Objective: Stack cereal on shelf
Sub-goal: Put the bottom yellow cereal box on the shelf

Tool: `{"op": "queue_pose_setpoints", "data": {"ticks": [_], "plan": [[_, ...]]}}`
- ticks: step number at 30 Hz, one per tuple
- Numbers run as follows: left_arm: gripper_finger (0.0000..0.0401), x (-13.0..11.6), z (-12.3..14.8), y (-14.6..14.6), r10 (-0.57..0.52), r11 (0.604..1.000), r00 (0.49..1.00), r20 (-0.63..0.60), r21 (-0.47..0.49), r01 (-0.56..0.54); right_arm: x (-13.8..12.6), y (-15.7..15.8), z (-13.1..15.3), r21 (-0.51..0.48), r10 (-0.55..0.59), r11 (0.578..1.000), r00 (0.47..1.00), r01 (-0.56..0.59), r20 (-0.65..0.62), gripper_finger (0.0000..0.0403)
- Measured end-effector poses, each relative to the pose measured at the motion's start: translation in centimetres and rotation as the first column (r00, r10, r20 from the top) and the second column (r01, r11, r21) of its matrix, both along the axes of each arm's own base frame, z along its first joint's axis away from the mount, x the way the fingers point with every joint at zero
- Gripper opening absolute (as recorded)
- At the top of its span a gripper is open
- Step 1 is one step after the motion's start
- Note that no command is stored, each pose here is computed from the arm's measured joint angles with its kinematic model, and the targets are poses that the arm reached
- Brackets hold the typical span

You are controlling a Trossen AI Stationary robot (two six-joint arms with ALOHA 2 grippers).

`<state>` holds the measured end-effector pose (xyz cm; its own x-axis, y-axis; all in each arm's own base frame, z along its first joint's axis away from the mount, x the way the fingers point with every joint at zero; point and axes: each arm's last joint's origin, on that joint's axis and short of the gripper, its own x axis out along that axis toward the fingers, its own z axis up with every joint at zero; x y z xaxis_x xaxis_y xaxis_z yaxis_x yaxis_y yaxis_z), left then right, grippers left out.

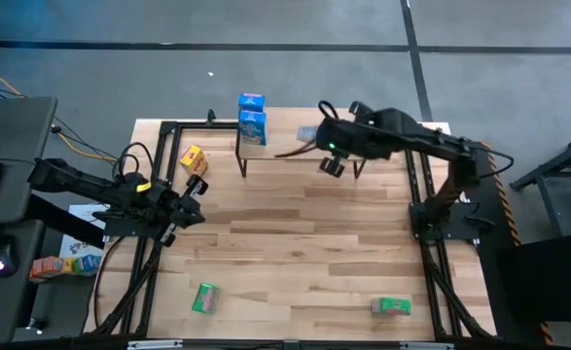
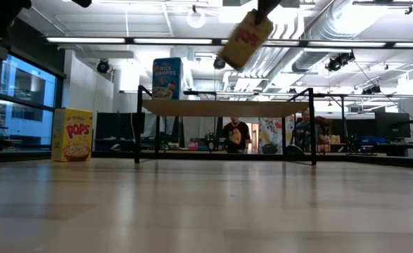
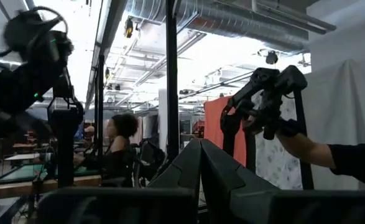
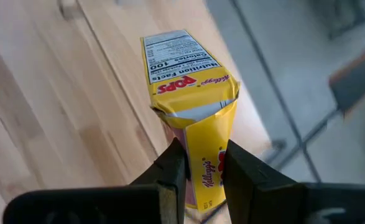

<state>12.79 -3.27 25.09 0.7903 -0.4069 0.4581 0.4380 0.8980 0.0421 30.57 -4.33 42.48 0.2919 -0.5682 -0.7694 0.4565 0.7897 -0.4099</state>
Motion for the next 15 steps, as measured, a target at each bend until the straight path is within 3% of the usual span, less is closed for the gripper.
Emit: {"op": "queue_pose_setpoints", "data": {"ticks": [6,10,15], "plan": [[0.0003,0.0,0.0,0.0,0.031,0.999,0.999,0.02,0.04,-0.032,1.1,-3.5,-1.7,0.115,-0.063,0.991,0.997,0.068,-0.05,0.0055],[0.0003,0.1,-0.1,0.1,0.08,0.997,0.997,0.01,0.024,-0.08,1.3,-5.3,-2.8,0.137,-0.129,0.98,0.986,0.143,-0.107,0.0055],[0.0003,0.2,-0.2,0.3,0.135,0.991,0.991,-0.016,0.002,-0.135,1.1,-7.1,-3.2,0.209,-0.181,0.958,0.979,0.196,-0.092,0.0055]]}}
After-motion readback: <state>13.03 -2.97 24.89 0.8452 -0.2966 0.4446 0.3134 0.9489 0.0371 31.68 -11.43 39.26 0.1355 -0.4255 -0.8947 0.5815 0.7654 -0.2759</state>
